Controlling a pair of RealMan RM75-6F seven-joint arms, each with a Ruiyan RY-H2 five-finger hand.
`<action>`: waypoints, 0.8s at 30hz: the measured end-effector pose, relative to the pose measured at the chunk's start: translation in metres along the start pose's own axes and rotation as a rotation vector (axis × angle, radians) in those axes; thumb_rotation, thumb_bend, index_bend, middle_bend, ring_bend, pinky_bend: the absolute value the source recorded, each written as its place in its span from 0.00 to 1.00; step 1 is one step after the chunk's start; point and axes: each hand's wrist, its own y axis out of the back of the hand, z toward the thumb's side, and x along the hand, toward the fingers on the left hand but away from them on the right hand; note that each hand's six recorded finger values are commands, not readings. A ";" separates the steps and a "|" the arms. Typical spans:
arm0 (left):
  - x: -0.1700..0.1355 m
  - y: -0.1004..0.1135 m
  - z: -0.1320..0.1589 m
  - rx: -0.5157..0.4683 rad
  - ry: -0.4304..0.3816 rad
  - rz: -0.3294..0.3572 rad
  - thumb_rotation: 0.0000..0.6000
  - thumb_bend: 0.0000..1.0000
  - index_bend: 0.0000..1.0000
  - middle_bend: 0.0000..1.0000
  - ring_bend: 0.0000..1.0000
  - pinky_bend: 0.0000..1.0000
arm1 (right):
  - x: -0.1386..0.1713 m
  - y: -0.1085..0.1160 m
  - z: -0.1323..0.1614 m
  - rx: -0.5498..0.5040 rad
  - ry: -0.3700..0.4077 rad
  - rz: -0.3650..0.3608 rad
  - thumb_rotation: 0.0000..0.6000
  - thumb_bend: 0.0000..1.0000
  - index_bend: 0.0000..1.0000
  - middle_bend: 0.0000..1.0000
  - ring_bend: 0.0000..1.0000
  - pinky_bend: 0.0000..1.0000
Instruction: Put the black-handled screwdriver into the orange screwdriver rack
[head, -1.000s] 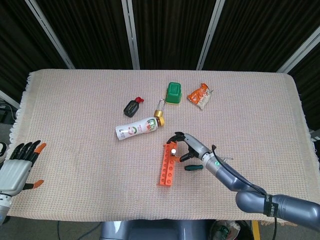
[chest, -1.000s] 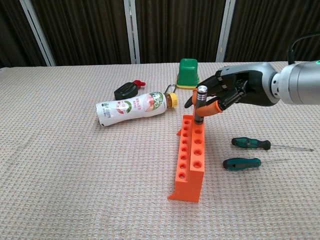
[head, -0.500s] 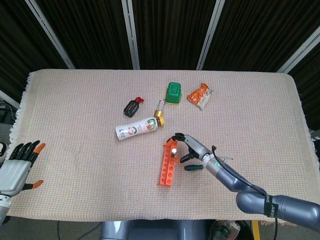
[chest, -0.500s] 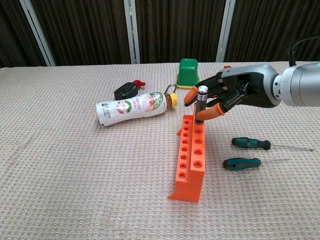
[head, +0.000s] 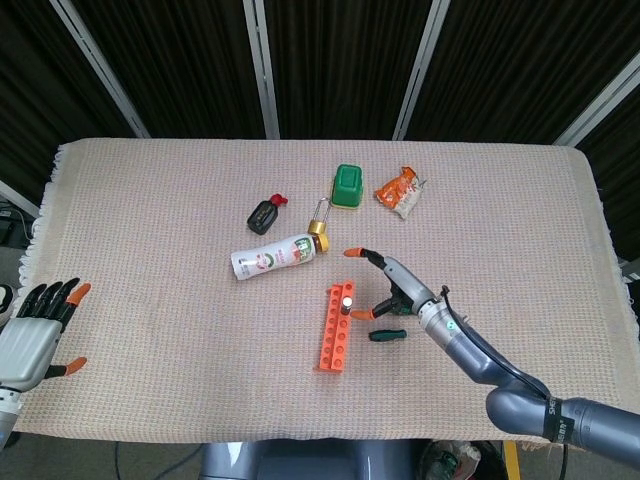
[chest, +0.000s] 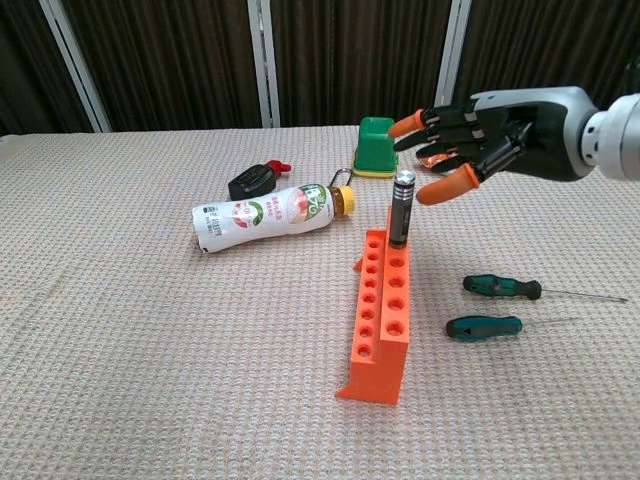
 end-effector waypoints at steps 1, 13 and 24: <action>0.000 0.000 0.000 -0.001 0.001 0.003 1.00 0.05 0.00 0.00 0.00 0.00 | 0.002 0.006 0.001 0.014 0.016 -0.026 1.00 0.06 0.14 0.08 0.00 0.00; 0.000 0.008 -0.002 -0.008 0.024 0.079 1.00 0.05 0.02 0.00 0.00 0.00 | 0.056 0.072 -0.042 0.329 0.022 -0.316 1.00 0.25 0.18 0.10 0.00 0.00; -0.002 0.005 0.004 -0.061 0.024 0.143 1.00 0.05 0.05 0.00 0.00 0.00 | 0.127 0.104 -0.082 0.774 -0.137 -0.543 1.00 0.37 0.18 0.06 0.00 0.00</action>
